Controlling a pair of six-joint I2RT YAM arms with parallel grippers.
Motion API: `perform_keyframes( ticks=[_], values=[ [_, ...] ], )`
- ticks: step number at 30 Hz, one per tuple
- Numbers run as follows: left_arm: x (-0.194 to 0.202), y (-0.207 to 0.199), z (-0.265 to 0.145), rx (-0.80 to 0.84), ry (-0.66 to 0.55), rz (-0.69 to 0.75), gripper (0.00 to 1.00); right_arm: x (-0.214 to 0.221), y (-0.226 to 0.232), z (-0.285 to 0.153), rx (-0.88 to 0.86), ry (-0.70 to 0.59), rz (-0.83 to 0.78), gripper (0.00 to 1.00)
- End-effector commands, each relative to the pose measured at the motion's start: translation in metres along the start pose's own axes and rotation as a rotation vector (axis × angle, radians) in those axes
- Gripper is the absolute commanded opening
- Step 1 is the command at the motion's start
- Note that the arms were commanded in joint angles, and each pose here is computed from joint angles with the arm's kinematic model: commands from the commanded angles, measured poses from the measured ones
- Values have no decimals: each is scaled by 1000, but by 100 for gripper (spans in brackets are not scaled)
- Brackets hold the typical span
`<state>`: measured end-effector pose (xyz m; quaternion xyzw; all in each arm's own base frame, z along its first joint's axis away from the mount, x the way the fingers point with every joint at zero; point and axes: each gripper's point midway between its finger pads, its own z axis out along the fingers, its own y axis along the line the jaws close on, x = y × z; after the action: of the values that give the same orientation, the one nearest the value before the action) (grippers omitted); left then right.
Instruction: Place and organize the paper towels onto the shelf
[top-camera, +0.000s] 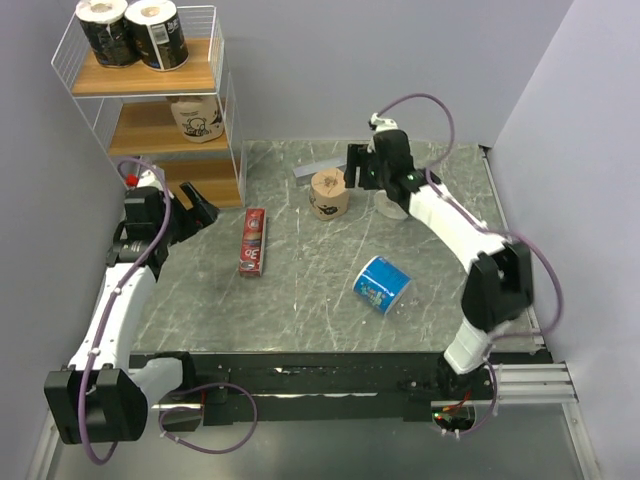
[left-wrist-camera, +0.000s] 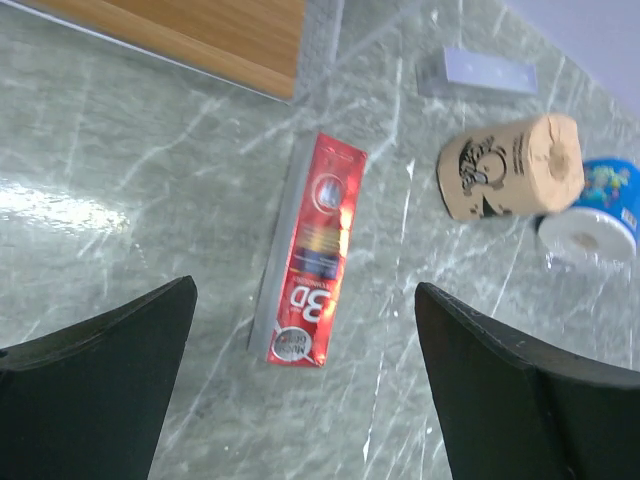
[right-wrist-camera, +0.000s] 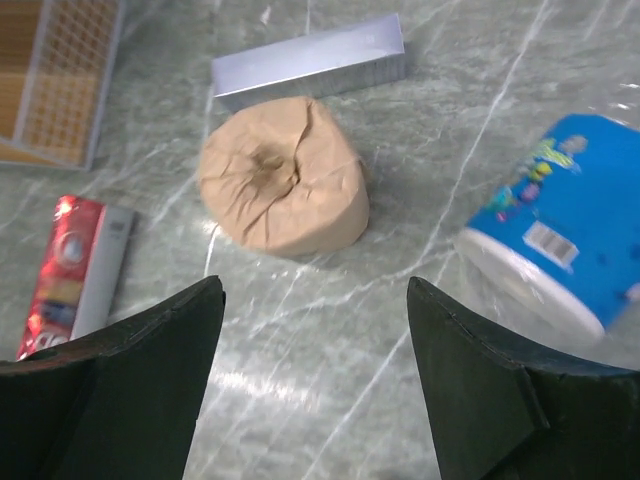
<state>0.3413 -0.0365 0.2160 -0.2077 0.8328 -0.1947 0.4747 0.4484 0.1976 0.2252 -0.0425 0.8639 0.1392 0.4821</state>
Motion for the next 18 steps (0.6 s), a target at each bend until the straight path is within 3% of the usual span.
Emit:
perform_keyframes(
  ticks=[1, 10, 18],
  values=[
    [-9, -26, -12, 101, -36, 88, 96, -10, 5, 36, -36, 56, 12, 82],
    [-2, -37, -13, 140, -12, 91, 96, 17, -12, 96, 9, 164, -66, 83],
    [-3, -34, -13, 128, -22, 87, 96, 38, -14, 117, 5, 224, -73, 74]
  ],
)
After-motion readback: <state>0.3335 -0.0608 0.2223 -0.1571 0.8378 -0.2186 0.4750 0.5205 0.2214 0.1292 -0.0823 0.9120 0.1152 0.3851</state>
